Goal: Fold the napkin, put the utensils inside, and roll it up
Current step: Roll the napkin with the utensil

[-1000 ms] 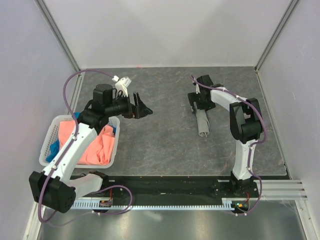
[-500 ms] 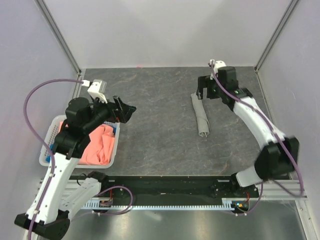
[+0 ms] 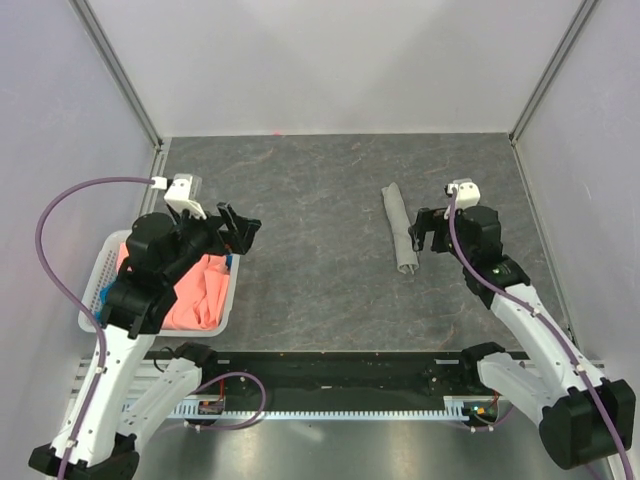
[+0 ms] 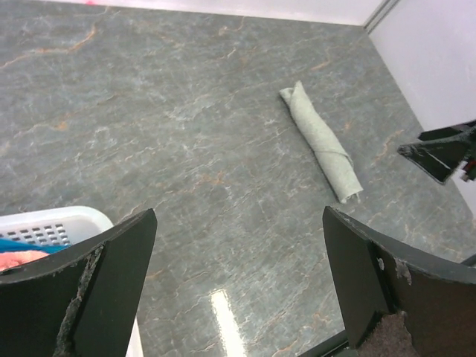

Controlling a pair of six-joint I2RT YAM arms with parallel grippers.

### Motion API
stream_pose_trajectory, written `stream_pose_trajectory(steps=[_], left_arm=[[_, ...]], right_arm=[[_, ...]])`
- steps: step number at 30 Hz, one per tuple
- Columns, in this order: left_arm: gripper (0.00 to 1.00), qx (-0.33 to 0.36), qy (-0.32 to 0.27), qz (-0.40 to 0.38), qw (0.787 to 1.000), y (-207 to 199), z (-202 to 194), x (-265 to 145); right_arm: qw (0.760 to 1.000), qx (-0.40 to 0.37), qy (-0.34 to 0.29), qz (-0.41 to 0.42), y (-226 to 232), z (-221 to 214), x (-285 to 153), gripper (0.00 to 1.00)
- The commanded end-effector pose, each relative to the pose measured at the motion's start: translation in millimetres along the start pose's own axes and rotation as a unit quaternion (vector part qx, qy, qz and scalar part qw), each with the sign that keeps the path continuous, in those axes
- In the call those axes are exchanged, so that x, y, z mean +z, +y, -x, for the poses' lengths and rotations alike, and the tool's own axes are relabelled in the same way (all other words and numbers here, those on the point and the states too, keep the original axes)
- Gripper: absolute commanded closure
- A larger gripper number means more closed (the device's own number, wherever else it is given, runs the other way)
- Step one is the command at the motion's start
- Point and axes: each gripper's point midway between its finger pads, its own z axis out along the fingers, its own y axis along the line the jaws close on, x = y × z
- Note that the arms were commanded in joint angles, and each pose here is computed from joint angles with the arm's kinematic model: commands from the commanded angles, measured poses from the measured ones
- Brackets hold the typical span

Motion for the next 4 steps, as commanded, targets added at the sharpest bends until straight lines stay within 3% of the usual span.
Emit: stream_pose_trajectory(steps=[1,4], left_arm=[[0.0,0.0,-0.01,0.018,1.0,7.7,0.4,-2.2],[0.0,0.0,-0.011,0.018,1.0,8.0,-0.6,-2.9]], right_arm=[[0.999,0.004,-0.043,0.005,2.7,19.1,-6.4,0.02],[0.999,0.003,-0.036,0.007,3.2,14.1,-4.6,0.02]])
